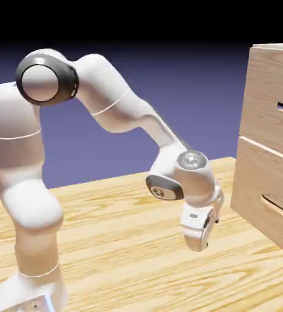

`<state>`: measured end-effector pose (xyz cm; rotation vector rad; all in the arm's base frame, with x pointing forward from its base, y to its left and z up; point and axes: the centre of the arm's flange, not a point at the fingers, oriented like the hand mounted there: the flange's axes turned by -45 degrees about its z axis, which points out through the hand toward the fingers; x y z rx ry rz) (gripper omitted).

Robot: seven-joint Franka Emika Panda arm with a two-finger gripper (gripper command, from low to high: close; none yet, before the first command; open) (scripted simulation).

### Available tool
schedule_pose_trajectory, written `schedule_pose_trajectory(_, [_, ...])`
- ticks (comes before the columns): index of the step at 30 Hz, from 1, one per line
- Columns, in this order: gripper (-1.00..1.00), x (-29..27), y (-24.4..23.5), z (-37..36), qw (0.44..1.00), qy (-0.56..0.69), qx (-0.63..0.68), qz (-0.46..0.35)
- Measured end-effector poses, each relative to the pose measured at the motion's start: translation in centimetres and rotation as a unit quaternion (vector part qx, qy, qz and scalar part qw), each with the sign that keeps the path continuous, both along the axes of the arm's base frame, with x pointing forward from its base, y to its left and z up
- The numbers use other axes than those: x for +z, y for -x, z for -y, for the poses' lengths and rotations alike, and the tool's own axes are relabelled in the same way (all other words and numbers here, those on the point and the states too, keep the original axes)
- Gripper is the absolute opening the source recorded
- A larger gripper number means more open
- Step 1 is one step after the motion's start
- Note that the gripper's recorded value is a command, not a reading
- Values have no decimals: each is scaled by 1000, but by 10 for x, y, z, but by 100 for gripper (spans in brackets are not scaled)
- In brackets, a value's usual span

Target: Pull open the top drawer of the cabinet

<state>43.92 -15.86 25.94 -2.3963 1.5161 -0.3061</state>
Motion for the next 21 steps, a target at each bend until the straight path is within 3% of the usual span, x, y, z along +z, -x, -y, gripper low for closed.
schedule_pose_trajectory(11, [0, -55, 14, 88, 960, -39, -277, -26])
schedule_pose_trajectory(21, [0, -22, -2, 152, 893, -20, -440, 90])
